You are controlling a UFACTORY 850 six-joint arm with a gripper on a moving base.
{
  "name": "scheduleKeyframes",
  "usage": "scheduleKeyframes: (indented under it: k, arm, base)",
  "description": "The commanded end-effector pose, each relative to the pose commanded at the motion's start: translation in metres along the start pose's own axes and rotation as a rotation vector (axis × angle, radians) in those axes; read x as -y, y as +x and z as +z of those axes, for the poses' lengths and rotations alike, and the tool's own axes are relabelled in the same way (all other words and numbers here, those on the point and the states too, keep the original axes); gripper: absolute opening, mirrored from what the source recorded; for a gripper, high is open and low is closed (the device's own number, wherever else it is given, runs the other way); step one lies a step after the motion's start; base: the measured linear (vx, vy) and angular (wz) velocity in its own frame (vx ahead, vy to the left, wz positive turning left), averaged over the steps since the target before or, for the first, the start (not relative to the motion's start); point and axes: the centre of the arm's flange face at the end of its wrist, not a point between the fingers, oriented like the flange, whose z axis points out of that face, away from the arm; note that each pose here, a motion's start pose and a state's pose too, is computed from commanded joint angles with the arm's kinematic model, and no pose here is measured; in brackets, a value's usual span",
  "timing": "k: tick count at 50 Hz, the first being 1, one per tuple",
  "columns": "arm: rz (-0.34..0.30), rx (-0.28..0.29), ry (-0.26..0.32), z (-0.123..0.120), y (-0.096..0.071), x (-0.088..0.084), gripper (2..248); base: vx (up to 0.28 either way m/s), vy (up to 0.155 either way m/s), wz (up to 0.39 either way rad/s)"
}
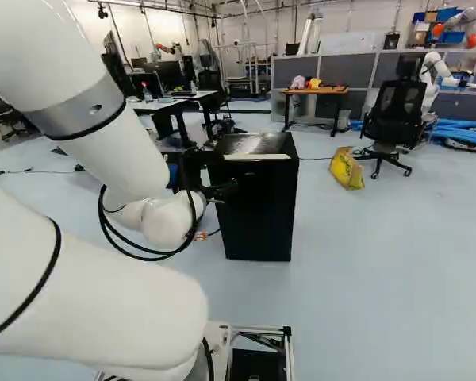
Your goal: Grab a drink from the fridge
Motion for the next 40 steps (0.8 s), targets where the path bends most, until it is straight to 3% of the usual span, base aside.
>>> scheduleKeyframes:
  k: [7, 40]
  arm:
    - [0.0, 0.0, 0.0, 0.0, 0.0, 0.0, 247]
    - [0.0, 0.0, 0.0, 0.0, 0.0, 0.0, 247]
  base:
    - [0.092, 0.044, -0.189]
    - [0.084, 0.07, -0.019]
